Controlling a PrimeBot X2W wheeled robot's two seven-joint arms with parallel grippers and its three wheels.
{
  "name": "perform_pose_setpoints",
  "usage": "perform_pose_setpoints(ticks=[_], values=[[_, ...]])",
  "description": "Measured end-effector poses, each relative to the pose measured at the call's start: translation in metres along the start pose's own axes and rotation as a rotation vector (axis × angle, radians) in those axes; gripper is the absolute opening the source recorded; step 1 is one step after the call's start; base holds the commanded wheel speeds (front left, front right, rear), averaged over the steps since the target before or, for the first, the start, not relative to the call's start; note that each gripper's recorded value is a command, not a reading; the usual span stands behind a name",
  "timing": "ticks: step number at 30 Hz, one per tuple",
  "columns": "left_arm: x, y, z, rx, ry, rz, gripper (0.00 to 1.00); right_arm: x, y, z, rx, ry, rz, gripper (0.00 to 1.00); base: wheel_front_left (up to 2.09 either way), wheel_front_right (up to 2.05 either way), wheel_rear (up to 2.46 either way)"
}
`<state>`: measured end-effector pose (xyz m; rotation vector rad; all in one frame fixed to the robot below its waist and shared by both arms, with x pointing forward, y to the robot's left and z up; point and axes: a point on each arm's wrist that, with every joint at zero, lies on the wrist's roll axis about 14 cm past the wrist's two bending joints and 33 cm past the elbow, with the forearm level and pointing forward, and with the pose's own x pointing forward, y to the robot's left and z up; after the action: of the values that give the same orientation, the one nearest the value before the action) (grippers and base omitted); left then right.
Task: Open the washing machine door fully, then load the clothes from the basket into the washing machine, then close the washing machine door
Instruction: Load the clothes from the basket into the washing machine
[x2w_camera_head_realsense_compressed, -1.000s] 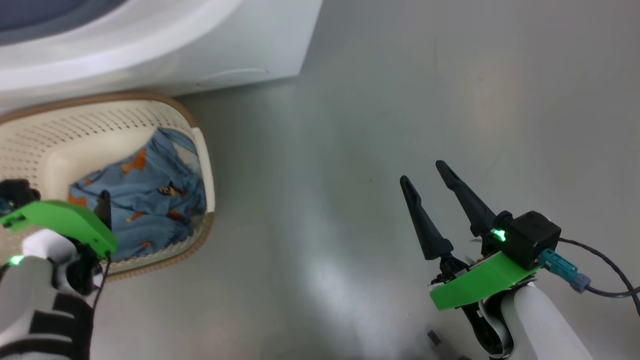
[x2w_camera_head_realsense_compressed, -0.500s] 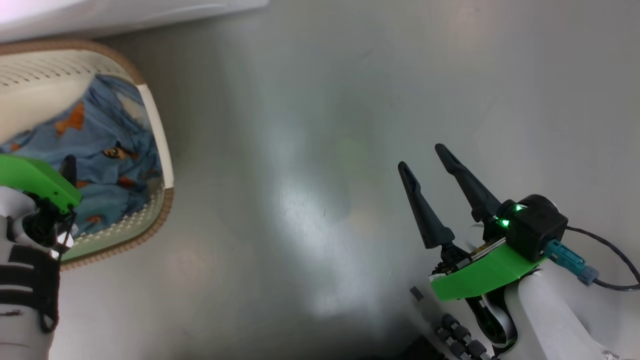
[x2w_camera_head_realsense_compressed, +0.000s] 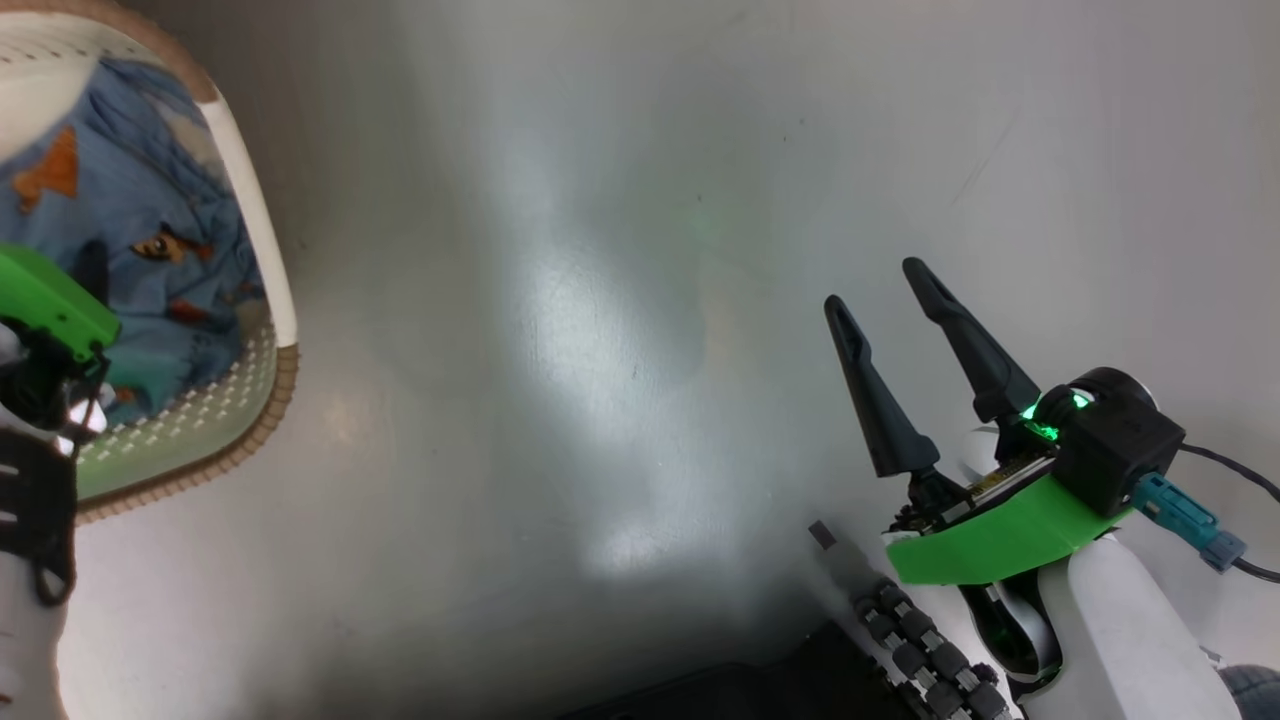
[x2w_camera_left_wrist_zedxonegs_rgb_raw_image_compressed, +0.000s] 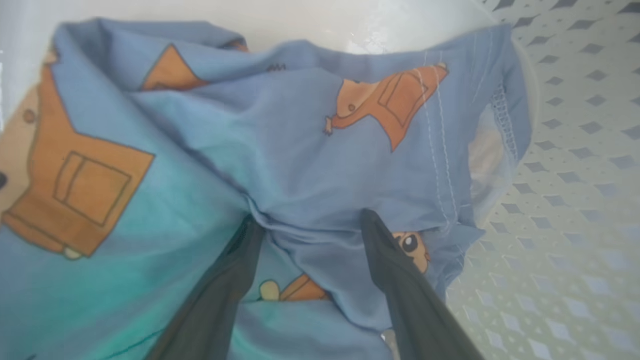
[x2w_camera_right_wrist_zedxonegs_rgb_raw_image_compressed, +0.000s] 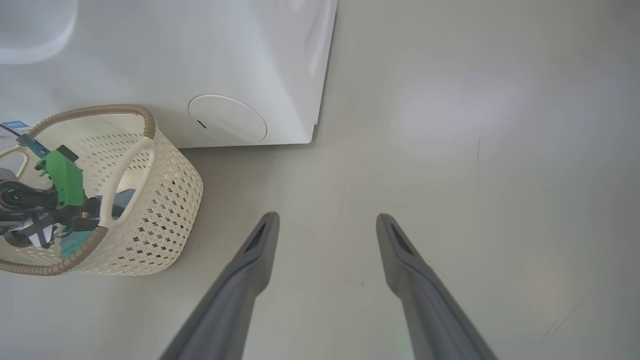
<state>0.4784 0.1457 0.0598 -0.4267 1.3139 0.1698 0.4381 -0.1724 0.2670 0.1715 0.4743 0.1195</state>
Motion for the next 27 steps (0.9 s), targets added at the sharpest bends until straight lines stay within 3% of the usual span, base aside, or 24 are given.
perform_pose_setpoints(ticks=[13,14,15,16,17,27], values=[[0.019,-0.008,0.0,-0.002,-0.014,-0.02,1.0,-0.002,-0.017,-0.008,-0.016,0.018,-0.041,1.0,0.0,0.0,0.0],[0.019,-0.009,0.0,0.002,-0.019,-0.022,0.91,-0.001,-0.017,-0.007,-0.017,0.017,-0.041,1.0,0.0,0.0,0.0],[0.019,-0.009,0.001,0.004,-0.024,-0.025,0.49,-0.001,-0.017,-0.007,-0.017,0.015,-0.041,1.0,0.0,0.0,0.0],[0.019,-0.008,0.001,0.007,-0.03,-0.023,0.28,-0.001,-0.018,-0.007,-0.017,0.015,-0.042,1.0,0.0,0.0,0.0],[0.018,-0.008,0.001,0.008,-0.035,-0.024,0.0,0.0,-0.018,-0.007,-0.017,0.013,-0.043,1.0,0.0,0.0,0.0],[-0.003,-0.016,0.01,0.011,-0.143,-0.068,0.0,0.004,-0.015,0.006,-0.019,-0.024,-0.031,1.0,0.0,0.0,0.0]])
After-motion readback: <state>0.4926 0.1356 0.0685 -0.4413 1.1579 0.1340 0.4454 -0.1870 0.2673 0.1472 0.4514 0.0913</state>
